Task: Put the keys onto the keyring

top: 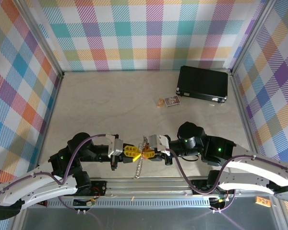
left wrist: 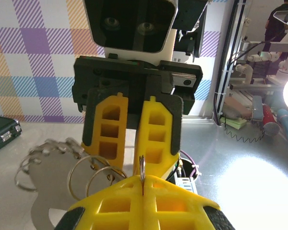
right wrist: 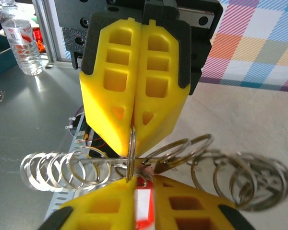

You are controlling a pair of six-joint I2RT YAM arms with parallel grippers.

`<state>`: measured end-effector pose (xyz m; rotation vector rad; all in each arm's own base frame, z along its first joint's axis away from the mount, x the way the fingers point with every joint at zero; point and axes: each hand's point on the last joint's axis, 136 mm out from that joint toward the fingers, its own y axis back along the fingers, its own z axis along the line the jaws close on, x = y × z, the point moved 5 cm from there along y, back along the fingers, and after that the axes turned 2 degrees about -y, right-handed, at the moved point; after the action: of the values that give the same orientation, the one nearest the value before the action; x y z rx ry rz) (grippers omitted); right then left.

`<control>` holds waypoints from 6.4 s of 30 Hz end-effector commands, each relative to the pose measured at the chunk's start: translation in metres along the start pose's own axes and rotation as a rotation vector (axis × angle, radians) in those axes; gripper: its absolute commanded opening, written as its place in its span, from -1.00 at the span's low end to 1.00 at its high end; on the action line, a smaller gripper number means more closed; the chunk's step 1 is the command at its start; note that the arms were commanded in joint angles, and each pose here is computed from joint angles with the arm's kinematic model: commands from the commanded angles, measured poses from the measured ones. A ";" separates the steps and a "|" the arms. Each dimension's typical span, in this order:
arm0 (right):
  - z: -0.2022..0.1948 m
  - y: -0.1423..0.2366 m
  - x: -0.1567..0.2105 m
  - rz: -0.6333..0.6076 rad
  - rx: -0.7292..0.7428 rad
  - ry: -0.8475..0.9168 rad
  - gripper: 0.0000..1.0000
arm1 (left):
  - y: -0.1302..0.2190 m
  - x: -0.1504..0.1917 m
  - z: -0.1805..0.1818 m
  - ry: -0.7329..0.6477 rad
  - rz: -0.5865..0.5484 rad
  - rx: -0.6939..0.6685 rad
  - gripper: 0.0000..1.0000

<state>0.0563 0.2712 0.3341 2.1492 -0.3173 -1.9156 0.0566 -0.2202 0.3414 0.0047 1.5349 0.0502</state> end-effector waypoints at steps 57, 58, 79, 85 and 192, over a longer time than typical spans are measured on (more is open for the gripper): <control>0.006 -0.013 0.020 -0.163 -0.016 -0.099 -0.45 | 0.006 -0.012 0.002 -0.029 -0.096 -0.036 -1.00; 0.005 -0.014 0.020 -0.163 -0.015 -0.100 -0.49 | 0.006 -0.012 0.002 -0.030 -0.097 -0.038 -1.00; 0.000 0.001 0.020 -0.106 0.064 -0.055 -1.00 | 0.002 0.001 0.008 -0.023 -0.028 -0.077 -1.00; -0.001 0.003 0.018 -0.110 0.075 -0.044 -1.00 | -0.003 0.007 0.011 -0.015 0.005 -0.077 -1.00; -0.244 -0.128 0.177 0.300 0.339 -0.886 -1.00 | 0.008 0.110 0.083 0.200 0.267 -0.696 0.99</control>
<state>0.3212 0.3449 0.1534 1.1630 -1.1570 -2.5825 0.1397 -0.2078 0.2284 -0.3157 1.6535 0.8236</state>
